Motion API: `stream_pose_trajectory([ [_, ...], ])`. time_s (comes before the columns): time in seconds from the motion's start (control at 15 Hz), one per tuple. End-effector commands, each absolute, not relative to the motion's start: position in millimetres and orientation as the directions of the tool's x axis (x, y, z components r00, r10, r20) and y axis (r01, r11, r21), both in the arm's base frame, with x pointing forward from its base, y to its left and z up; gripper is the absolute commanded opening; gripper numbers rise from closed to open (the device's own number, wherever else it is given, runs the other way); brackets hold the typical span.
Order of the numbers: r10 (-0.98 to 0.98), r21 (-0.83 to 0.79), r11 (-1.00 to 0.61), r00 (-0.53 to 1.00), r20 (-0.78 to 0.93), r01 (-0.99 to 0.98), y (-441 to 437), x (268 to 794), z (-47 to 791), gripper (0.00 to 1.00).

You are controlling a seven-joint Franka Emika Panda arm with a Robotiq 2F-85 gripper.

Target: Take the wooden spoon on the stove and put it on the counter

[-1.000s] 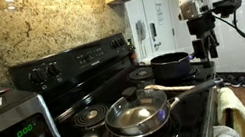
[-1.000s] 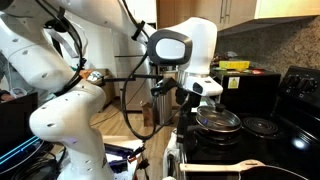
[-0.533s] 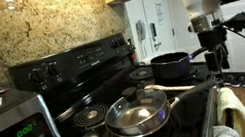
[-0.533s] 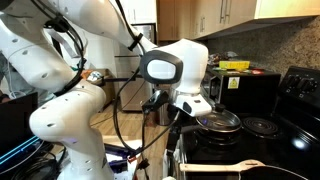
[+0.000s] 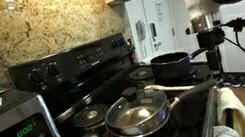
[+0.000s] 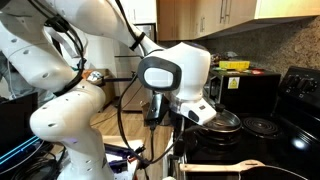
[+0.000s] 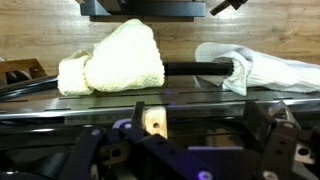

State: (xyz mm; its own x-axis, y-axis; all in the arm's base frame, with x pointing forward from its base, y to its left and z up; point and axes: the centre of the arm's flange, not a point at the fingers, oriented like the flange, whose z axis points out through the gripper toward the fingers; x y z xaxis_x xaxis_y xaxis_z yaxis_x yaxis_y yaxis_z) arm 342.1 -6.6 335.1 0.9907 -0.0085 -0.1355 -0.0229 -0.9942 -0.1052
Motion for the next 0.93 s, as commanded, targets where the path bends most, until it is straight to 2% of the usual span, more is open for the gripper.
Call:
stream_pose_trajectory([
  [0.0,0.083,-0.152,-0.987,0.985,-0.149,0.060,-13,335,318,1.00],
  [0.87,0.033,-0.116,-0.993,0.983,-0.182,0.012,-20,340,281,1.00],
])
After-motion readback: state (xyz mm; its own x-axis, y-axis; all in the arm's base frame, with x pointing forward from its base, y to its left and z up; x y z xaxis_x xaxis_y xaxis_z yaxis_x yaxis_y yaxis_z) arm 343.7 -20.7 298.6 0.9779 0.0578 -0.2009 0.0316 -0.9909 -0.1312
